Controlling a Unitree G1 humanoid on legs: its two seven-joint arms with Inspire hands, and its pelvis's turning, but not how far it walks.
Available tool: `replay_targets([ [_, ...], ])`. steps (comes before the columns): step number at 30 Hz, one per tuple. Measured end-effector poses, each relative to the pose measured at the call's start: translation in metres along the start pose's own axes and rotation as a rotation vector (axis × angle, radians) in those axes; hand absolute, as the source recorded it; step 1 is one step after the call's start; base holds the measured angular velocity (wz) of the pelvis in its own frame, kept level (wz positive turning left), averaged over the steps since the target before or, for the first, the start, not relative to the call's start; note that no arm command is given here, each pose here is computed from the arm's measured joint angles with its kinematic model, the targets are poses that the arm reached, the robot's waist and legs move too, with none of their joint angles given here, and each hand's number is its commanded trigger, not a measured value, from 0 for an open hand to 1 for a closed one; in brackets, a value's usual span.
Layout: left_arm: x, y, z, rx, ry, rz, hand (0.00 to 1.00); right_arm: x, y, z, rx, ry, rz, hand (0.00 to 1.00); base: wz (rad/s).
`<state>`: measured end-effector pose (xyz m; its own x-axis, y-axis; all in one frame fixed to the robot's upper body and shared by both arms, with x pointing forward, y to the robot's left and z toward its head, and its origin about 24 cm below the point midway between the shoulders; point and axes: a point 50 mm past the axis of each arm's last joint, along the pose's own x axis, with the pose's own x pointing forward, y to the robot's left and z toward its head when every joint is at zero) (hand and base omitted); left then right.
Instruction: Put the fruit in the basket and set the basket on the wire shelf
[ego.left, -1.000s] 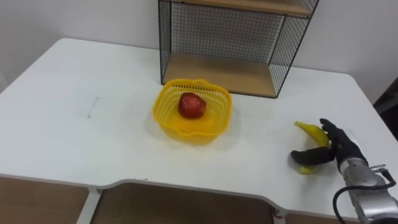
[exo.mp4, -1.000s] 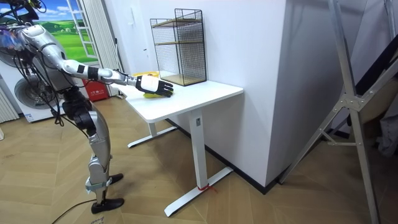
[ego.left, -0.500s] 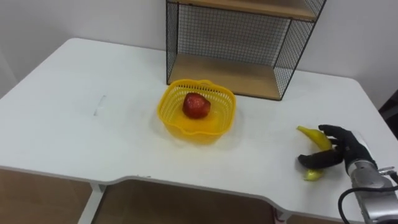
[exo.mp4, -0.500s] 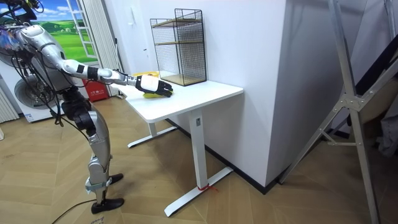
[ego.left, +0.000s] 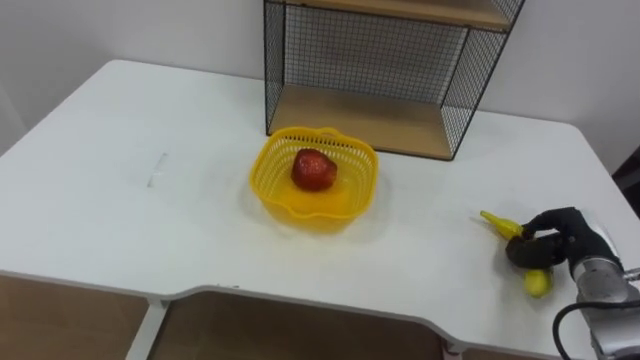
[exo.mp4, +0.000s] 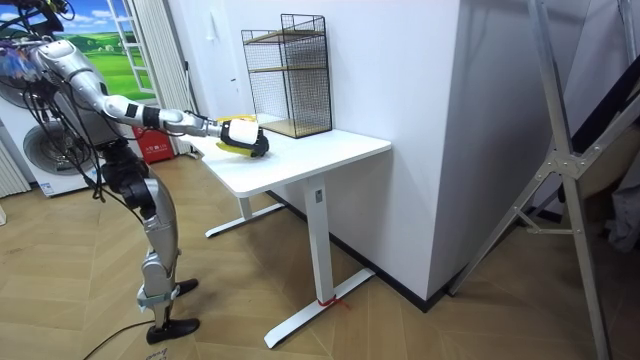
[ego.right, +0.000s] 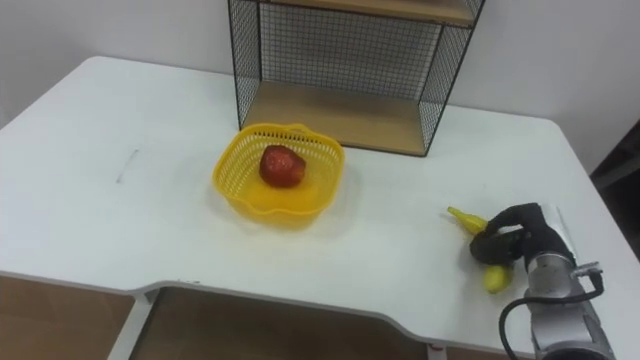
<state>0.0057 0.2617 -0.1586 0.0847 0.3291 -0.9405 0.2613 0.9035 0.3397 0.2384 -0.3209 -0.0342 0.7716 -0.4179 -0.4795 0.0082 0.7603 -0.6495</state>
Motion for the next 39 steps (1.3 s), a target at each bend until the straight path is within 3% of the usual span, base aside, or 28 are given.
replay_targets([
  [9, 0.000, 0.001, 0.003, 0.000, -0.010, -0.001, 0.00, 0.000, 0.001, 0.001, 0.012, -0.002, 0.004, 1.00, -0.03],
  [17, 0.000, 0.001, 0.003, 0.001, -0.015, -0.001, 0.00, 0.000, 0.002, 0.009, 0.201, -0.014, 0.019, 1.00, -0.12],
  [22, 0.000, 0.000, 0.003, 0.003, -0.018, -0.003, 0.00, -0.005, 0.020, 0.034, 0.441, -0.096, 0.087, 1.00, -0.14],
  [28, 0.000, -0.001, -0.002, 0.004, -0.006, -0.004, 0.00, -0.015, 0.027, 0.072, 0.600, -0.244, 0.187, 1.00, -0.03],
  [39, -0.001, -0.005, -0.003, 0.002, -0.003, -0.009, 0.00, -0.025, 0.028, 0.100, 0.679, -0.352, 0.233, 1.00, 0.01],
])
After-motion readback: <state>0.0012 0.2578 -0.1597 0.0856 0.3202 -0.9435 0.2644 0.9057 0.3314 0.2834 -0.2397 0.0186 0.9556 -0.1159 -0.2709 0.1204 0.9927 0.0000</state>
